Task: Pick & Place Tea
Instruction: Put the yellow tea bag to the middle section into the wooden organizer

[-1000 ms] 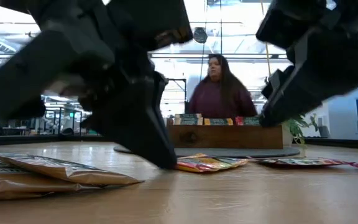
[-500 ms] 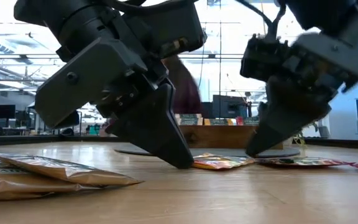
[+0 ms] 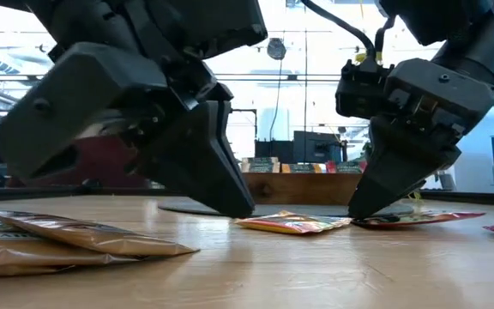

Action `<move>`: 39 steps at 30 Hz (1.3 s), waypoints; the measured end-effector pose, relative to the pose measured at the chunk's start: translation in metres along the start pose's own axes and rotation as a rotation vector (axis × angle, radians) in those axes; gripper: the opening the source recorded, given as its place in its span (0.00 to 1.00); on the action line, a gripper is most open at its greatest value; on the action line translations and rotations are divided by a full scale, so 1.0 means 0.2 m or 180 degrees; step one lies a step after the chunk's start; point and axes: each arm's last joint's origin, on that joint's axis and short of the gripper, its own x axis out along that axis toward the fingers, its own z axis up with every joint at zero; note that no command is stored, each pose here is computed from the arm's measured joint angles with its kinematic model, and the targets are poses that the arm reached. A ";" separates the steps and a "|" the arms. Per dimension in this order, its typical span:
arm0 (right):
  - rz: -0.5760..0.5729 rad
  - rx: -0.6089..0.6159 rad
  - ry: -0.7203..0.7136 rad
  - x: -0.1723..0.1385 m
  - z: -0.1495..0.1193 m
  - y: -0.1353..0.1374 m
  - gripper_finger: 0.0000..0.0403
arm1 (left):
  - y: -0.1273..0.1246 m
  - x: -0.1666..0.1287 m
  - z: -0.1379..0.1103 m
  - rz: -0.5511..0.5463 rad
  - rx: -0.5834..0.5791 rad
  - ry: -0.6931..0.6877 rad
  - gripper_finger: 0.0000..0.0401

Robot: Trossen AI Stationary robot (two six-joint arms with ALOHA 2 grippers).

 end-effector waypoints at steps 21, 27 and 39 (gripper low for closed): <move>0.0477 -0.0385 -0.0369 -0.07 0.08 0.06 0.27 | 0.17 0.10 0.00 -0.0044 -0.0336 0.0142 0.05; 0.0495 -0.0465 -0.0391 -0.05 0.10 0.05 0.27 | 0.16 0.11 -0.01 -0.0095 -0.0471 0.0193 0.05; 0.0502 -0.0478 -0.0273 0.08 0.07 0.01 0.27 | 0.09 0.10 -0.08 -0.0073 -0.0983 0.0390 0.05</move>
